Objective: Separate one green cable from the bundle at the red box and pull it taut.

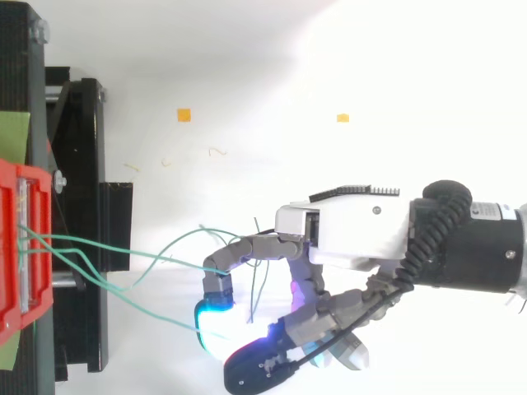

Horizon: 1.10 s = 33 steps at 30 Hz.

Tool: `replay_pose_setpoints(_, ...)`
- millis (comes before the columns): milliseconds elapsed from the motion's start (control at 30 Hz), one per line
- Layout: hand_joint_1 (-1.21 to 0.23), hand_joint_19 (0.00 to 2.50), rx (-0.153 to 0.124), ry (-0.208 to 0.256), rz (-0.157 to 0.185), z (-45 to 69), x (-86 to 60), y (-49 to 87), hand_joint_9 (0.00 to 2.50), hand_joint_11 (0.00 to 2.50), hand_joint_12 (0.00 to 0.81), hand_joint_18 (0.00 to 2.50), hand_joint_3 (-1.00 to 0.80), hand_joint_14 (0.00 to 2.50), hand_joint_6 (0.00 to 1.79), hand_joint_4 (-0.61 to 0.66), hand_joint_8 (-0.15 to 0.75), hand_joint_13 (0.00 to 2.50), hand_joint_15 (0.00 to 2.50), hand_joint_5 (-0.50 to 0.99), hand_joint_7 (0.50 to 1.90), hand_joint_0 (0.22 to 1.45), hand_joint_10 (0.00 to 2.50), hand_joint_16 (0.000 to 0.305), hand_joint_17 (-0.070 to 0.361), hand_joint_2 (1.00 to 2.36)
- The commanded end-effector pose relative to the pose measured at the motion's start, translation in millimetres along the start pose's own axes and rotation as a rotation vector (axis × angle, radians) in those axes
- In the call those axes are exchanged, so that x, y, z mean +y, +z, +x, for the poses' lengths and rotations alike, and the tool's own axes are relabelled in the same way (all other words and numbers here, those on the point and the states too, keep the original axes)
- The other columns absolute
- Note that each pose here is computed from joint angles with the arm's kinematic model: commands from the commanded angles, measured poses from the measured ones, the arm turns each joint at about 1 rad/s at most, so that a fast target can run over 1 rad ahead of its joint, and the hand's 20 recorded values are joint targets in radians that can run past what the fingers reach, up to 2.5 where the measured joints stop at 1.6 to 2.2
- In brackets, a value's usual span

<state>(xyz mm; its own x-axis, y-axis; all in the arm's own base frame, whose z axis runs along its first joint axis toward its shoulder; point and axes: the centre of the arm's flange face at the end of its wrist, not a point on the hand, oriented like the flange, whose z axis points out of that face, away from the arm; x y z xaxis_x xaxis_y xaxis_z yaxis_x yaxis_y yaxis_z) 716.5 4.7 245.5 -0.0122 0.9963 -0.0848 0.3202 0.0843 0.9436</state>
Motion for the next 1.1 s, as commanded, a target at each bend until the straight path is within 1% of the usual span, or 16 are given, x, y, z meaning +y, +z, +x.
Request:
replay_pose_setpoints(0, -0.75, 0.58, 0.002, -0.001, 0.006, -1.1, 4.2, -4.1, 1.98, 0.52, 0.399, 1.21, -0.18, 0.02, 0.51, 0.1, 0.221, 1.55, 0.64, 0.12, 1.17, 0.74, 0.02, 0.049, 0.11, 1.02)
replay_pose_setpoints(100, -0.76, 0.58, 0.0, -0.002, 0.003, -1.2, 4.5, -3.8, 1.98, 0.52, 0.397, 1.2, -0.18, 0.02, 0.51, 0.09, 0.226, 1.55, 0.64, 0.12, 1.17, 0.74, 0.02, 0.049, 0.11, 1.02)
replay_pose_setpoints(167, -0.76, 0.58, 0.0, -0.002, 0.003, -1.2, 4.5, -3.8, 1.98, 0.52, 0.395, 1.2, -0.18, 0.02, 0.51, 0.09, 0.212, 1.55, 0.63, 0.12, 1.17, 0.74, 0.02, 0.049, 0.11, 1.02)
replay_pose_setpoints(333, -0.76, 0.59, -0.001, -0.003, 0.001, -1.3, 4.6, -3.6, 1.98, 0.52, 0.395, 1.2, -0.18, 0.02, 0.51, 0.09, 0.223, 1.55, 0.64, 0.12, 1.17, 0.74, 0.02, 0.049, 0.109, 1.02)
replay_pose_setpoints(500, -0.75, 0.59, -0.001, -0.016, 0.004, -1.4, 4.9, -3.9, 1.98, 0.54, 0.394, 1.19, -0.19, 0.02, 0.51, 0.1, 0.215, 1.55, 0.64, 0.12, 1.16, 0.74, 0.02, 0.048, 0.108, 1.02)
replay_pose_setpoints(633, -0.75, 0.59, 0.002, -0.032, 0.001, -2.1, 9.3, -3.8, 1.98, 0.53, 0.393, 1.18, -0.19, 0.02, 0.51, 0.09, 0.215, 1.55, 0.64, 0.12, 1.16, 0.74, 0.02, 0.048, 0.108, 1.02)
replay_pose_setpoints(733, -0.75, 0.59, 0.001, -0.05, 0.018, -4.5, 10.5, -5.5, 1.98, 0.53, 0.391, 1.18, -0.18, 0.02, 0.51, 0.1, 0.214, 1.55, 0.64, 0.12, 1.15, 0.74, 0.02, 0.048, 0.107, 1.02)
replay_pose_setpoints(767, -0.75, 0.59, 0.002, -0.057, 0.037, -6.0, 11.0, -7.6, 1.98, 0.53, 0.389, 1.18, -0.19, 0.02, 0.51, 0.09, 0.211, 1.55, 0.64, 0.12, 1.15, 0.74, 0.02, 0.048, 0.107, 1.02)
replay_pose_setpoints(833, -0.75, 0.59, 0.007, -0.059, 0.049, -6.8, 11.5, -8.9, 1.97, 0.52, 0.39, 1.18, -0.18, 0.02, 0.51, 0.09, 0.207, 1.55, 0.65, 0.12, 1.15, 0.74, 0.02, 0.048, 0.107, 1.02)
replay_pose_setpoints(867, -0.75, 0.59, 0.015, -0.059, 0.052, -7.4, 15.2, -10.7, 1.98, 0.53, 0.386, 1.18, -0.19, 0.02, 0.51, 0.1, 0.213, 1.55, 0.65, 0.12, 1.15, 0.74, 0.02, 0.048, 0.107, 1.02)
replay_pose_setpoints(900, -0.75, 0.59, 0.026, -0.06, 0.061, -8.2, 18.3, -14.9, 1.98, 0.53, 0.389, 1.18, -0.19, 0.02, 0.51, 0.09, 0.216, 1.55, 0.64, 0.12, 1.15, 0.74, 0.02, 0.048, 0.107, 1.02)
replay_pose_setpoints(933, -0.75, 0.59, 0.031, -0.061, 0.064, -9.7, 22.8, -19.1, 1.98, 0.52, 0.39, 1.18, -0.19, 0.02, 0.51, 0.09, 0.216, 1.55, 0.64, 0.12, 1.15, 0.74, 0.02, 0.048, 0.108, 1.02)
replay_pose_setpoints(967, -0.75, 0.59, 0.031, -0.061, 0.066, -11.3, 25.7, -21.9, 1.98, 0.53, 0.389, 1.18, -0.19, 0.02, 0.51, 0.09, 0.217, 1.55, 0.65, 0.12, 1.14, 0.74, 0.02, 0.048, 0.107, 1.02)
replay_pose_setpoints(1033, -0.75, 0.59, 0.029, -0.064, 0.081, -16.5, 33.5, -31.4, 1.98, 0.53, 0.39, 1.17, -0.18, 0.02, 0.51, 0.09, 0.209, 1.55, 0.65, 0.12, 1.15, 0.74, 0.02, 0.048, 0.108, 1.02)
replay_pose_setpoints(1067, -0.75, 0.6, 0.03, -0.066, 0.09, -16.7, 32.7, -32.4, 1.98, 0.53, 0.39, 1.17, -0.18, 0.02, 0.51, 0.09, 0.211, 1.55, 0.65, 0.12, 1.14, 0.74, 0.02, 0.047, 0.107, 1.02)
